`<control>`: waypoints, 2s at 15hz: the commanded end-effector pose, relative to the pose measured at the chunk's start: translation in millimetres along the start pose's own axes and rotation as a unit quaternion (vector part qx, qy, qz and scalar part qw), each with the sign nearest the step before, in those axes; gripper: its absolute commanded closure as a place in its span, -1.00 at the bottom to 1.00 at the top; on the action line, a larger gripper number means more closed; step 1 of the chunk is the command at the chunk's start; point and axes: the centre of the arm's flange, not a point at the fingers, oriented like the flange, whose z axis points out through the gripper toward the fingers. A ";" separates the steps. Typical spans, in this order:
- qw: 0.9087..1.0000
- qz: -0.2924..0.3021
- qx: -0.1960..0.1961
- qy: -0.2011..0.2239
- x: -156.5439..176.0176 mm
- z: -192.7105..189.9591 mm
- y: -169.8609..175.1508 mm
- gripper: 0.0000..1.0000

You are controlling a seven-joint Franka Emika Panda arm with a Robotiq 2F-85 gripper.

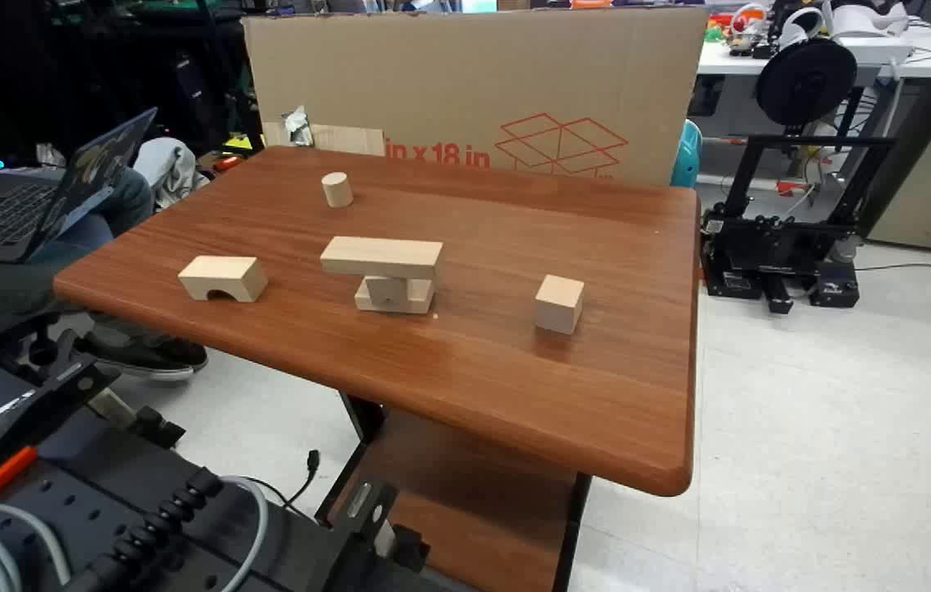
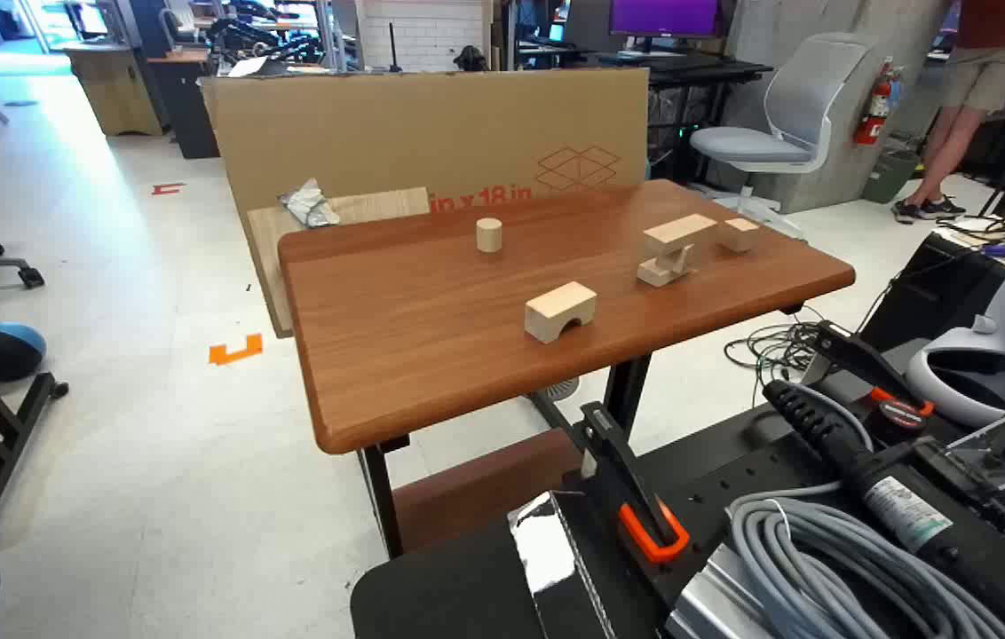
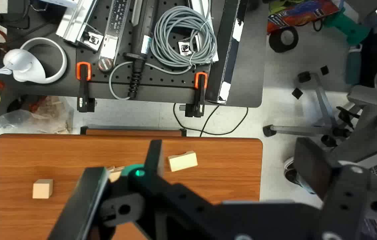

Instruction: Stack the wooden blocks on the table

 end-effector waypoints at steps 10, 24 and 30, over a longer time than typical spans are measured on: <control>1.000 0.000 0.000 0.000 0.0 -0.2 0.0 -1.00; 0.998 -0.034 -0.027 0.049 18.5 67.6 -9.8 -1.00; 0.994 -0.086 -0.060 0.008 21.4 145.2 -1.8 -1.00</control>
